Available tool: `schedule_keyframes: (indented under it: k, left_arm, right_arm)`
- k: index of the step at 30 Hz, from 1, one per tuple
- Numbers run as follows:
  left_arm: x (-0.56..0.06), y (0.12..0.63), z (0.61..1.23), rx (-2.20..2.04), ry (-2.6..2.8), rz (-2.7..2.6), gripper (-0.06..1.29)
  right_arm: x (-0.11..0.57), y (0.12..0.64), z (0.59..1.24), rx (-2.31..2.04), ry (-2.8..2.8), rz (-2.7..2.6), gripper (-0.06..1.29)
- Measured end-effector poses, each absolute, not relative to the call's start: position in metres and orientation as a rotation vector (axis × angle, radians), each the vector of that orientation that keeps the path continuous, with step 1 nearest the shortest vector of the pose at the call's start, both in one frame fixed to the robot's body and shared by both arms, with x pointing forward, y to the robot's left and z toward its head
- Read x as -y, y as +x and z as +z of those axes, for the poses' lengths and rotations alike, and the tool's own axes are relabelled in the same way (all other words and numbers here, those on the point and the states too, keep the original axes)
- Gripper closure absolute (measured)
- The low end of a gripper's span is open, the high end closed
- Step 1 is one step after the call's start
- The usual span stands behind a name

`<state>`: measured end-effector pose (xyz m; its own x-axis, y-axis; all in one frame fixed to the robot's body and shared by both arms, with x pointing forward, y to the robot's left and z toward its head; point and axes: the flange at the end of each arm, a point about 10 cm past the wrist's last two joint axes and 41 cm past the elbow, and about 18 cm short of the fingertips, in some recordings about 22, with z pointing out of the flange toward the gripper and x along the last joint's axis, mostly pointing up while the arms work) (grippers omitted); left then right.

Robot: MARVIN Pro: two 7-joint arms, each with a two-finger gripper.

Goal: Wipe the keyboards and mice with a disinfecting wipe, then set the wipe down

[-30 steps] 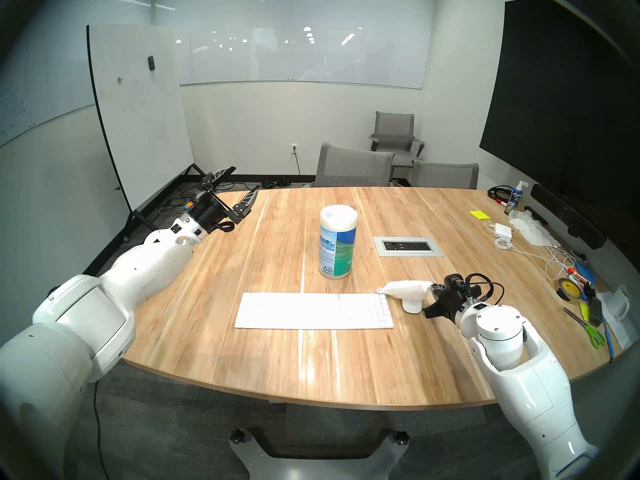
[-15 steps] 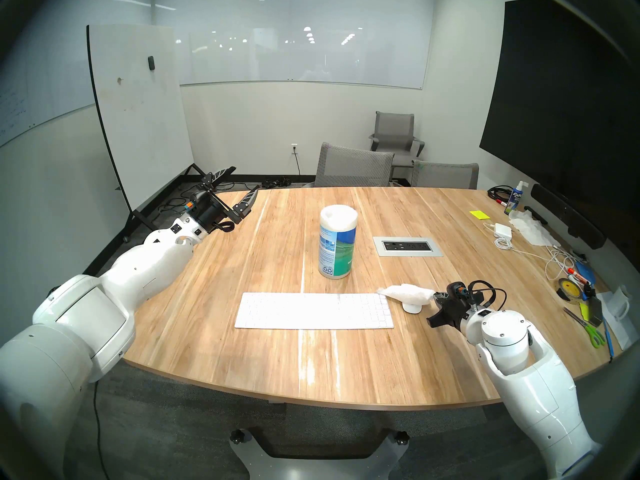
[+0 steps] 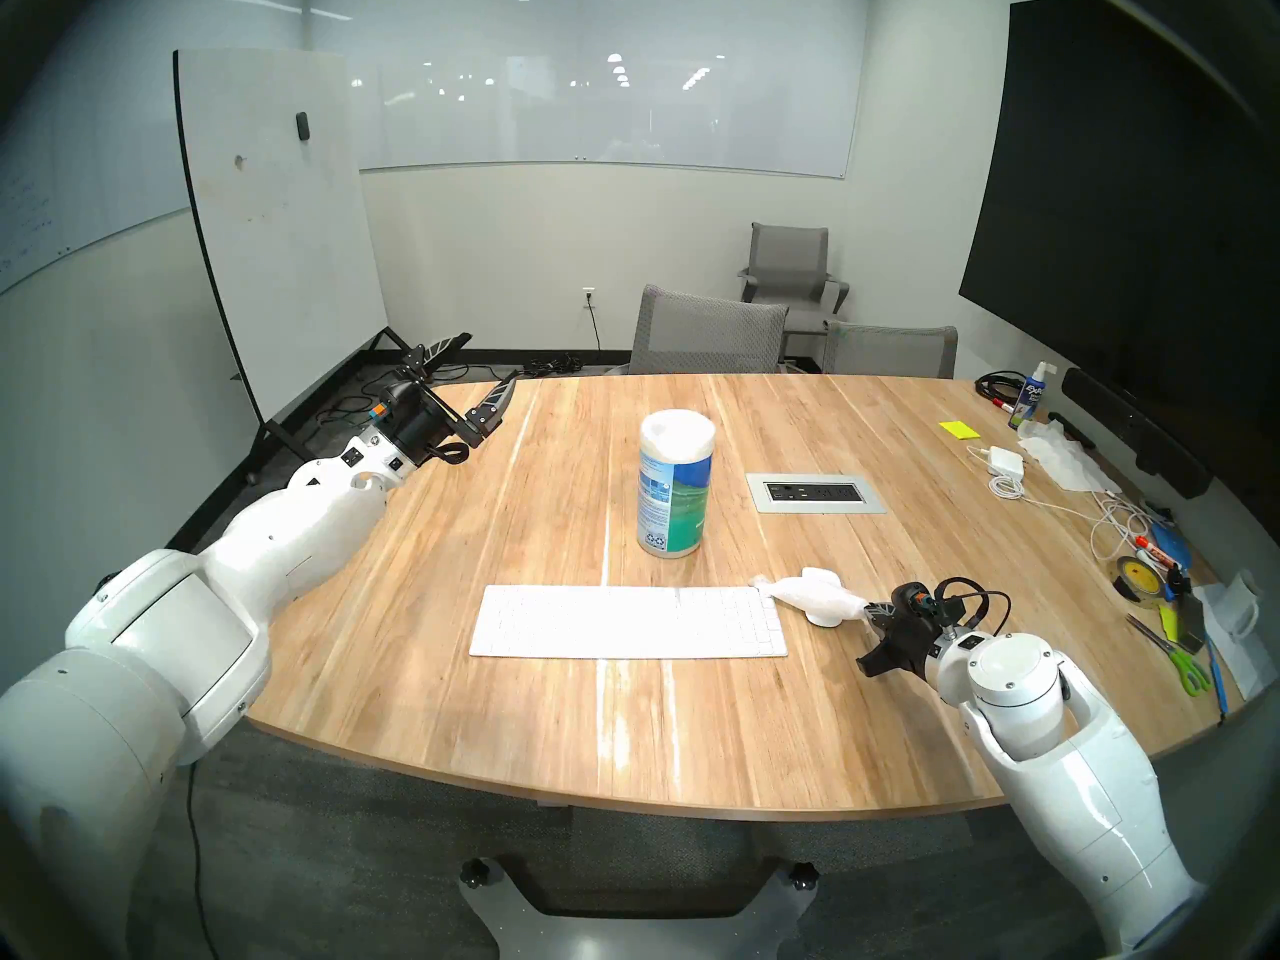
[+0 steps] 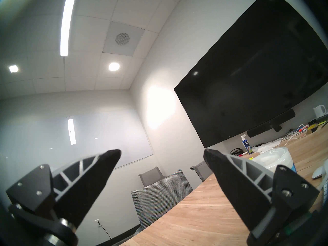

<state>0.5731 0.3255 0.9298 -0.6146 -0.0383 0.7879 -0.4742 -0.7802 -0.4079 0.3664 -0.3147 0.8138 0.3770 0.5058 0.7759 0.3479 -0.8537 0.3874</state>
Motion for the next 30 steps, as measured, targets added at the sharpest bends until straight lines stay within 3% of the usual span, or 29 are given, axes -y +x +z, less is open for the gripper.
schedule_keyframes:
  k: [30]
  left_arm:
    - [-0.325, 0.573, 0.93, 0.889, 1.22, 2.457, -0.03]
  right_arm:
    - [0.322, 0.348, 0.823, -0.806, 2.48, 1.486, 1.25]
